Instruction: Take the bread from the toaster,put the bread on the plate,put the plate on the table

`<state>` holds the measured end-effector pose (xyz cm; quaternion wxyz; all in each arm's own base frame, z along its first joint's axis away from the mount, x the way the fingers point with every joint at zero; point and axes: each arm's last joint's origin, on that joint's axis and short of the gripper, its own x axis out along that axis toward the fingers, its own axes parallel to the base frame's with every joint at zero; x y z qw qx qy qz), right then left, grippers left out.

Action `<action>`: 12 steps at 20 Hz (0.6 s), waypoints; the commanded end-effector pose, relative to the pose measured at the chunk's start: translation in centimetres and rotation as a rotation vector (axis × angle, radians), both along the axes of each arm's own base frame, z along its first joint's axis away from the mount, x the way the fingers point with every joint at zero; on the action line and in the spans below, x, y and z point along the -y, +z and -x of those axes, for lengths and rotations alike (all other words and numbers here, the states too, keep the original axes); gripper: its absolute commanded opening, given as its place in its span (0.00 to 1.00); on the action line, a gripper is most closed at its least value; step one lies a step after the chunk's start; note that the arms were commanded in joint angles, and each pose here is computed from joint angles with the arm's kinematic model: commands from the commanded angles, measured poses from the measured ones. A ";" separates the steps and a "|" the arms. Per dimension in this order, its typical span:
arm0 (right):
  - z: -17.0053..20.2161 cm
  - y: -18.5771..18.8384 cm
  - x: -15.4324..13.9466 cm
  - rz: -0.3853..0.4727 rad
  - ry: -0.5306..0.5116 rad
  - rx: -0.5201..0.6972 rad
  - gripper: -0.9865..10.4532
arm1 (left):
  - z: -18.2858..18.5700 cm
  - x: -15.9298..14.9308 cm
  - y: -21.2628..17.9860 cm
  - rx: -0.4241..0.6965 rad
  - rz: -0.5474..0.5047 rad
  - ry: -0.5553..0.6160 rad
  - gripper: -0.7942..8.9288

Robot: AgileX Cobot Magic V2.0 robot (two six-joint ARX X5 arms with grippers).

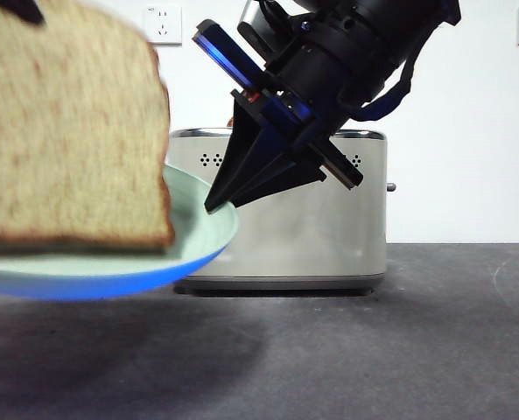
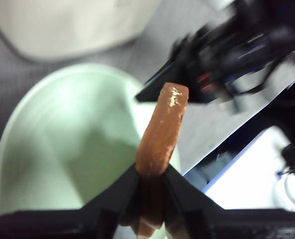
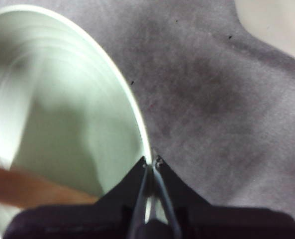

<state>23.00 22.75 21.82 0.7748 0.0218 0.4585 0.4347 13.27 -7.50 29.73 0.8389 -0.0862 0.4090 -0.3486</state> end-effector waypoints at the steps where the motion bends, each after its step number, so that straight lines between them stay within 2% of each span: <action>1: 0.0 0.1 -0.2 -0.014 -0.006 0.001 0.07 | -1.6 0.4 -1.4 -0.035 -0.052 -0.026 0.07; 3: 0.0 0.2 -0.2 -0.015 -0.005 0.001 0.07 | -3.1 0.6 -2.4 -0.077 -0.091 -0.020 0.07; 7: 0.0 0.2 -0.2 -0.019 0.002 -0.005 0.07 | -5.3 1.1 -3.9 -0.085 -0.134 0.010 0.10; 8: 0.0 0.2 -0.2 -0.019 0.002 -0.005 0.07 | -5.5 1.2 -4.1 -0.093 -0.138 0.010 0.22; 9: 0.0 0.2 -0.2 -0.019 0.002 -0.005 0.07 | -5.6 1.2 -4.1 -0.098 -0.140 0.009 0.37; 10: 0.0 0.2 -0.2 -0.021 0.002 -0.003 0.07 | -5.6 1.2 -4.2 -0.099 -0.140 0.008 0.58; 11: 0.0 0.3 -0.2 -0.022 0.002 -0.003 0.07 | -5.6 1.2 -4.2 -0.100 -0.141 0.007 0.64; 12: 0.0 0.3 -0.1 -0.022 0.002 -0.002 0.07 | -5.5 1.2 -4.2 -0.106 -0.145 0.005 0.64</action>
